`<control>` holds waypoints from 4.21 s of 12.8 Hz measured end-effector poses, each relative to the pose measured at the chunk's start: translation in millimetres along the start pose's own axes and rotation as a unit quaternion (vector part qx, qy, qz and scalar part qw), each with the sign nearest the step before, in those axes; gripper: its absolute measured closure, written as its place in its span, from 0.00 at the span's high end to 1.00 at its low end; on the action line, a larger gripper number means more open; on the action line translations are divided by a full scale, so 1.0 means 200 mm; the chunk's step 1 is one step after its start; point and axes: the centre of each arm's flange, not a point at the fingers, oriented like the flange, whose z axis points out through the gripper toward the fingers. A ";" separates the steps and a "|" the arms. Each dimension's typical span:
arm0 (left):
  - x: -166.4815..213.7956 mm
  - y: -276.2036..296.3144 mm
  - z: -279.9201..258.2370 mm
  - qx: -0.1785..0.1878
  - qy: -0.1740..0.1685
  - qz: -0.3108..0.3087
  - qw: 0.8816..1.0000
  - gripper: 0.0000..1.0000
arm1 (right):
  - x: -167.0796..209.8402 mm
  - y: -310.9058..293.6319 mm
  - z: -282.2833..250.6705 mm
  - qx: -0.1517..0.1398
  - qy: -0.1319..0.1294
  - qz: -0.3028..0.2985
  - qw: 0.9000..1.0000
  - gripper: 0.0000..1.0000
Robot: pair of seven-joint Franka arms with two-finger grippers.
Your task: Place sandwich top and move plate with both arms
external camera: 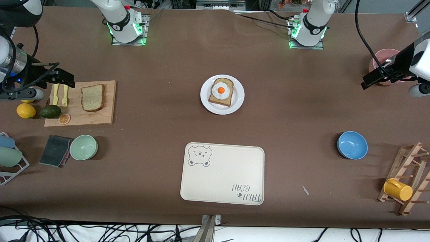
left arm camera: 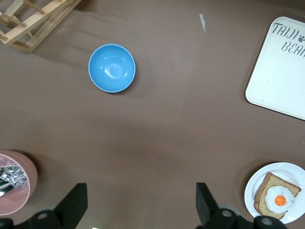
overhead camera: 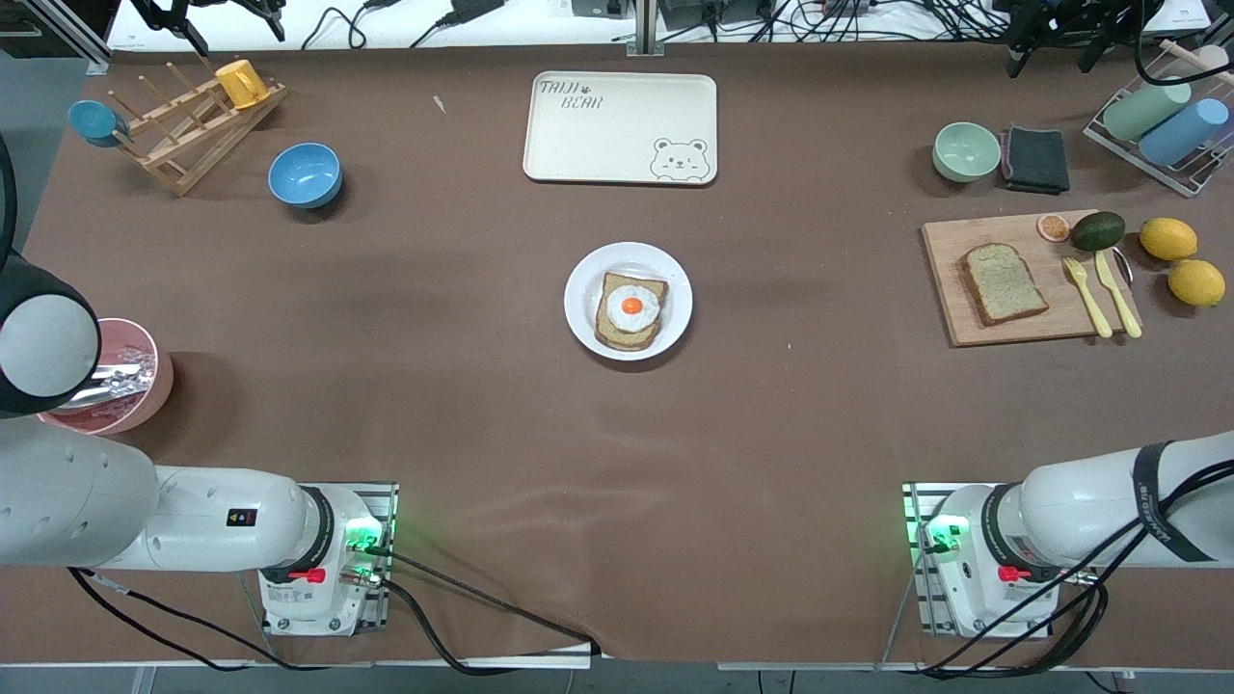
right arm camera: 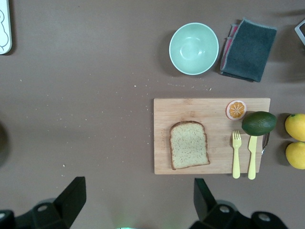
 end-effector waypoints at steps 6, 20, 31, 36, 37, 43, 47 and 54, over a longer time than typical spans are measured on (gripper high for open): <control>0.00 0.00 0.00 0.000 0.000 0.000 1.000 1.00 | 0.00 0.00 0.01 0.000 -0.002 0.005 1.000 1.00; 0.00 0.00 0.00 0.001 -0.002 0.000 1.000 1.00 | 0.00 0.01 0.01 0.000 -0.002 0.006 1.000 1.00; -0.01 0.01 0.00 0.001 -0.003 0.002 1.000 1.00 | 0.00 0.01 0.01 0.000 -0.002 0.006 1.000 1.00; -0.01 0.03 0.00 0.001 -0.003 0.006 1.000 1.00 | 0.00 0.01 0.01 0.000 -0.002 0.006 1.000 1.00; -0.01 0.03 0.00 0.001 -0.003 0.006 1.000 1.00 | 0.00 0.01 0.01 0.000 -0.002 0.006 1.000 1.00; -0.01 0.03 0.00 0.001 -0.003 0.005 1.000 1.00 | 0.02 0.00 0.07 0.001 -0.014 0.003 1.000 1.00; 0.00 -0.01 0.00 0.001 -0.003 -0.002 1.000 1.00 | 0.18 -0.01 0.47 -0.017 -0.085 -0.009 0.996 1.00; 0.00 -0.01 0.00 0.001 -0.003 -0.002 1.000 1.00 | 0.13 0.00 1.10 -0.052 -0.063 -0.005 0.997 1.00</control>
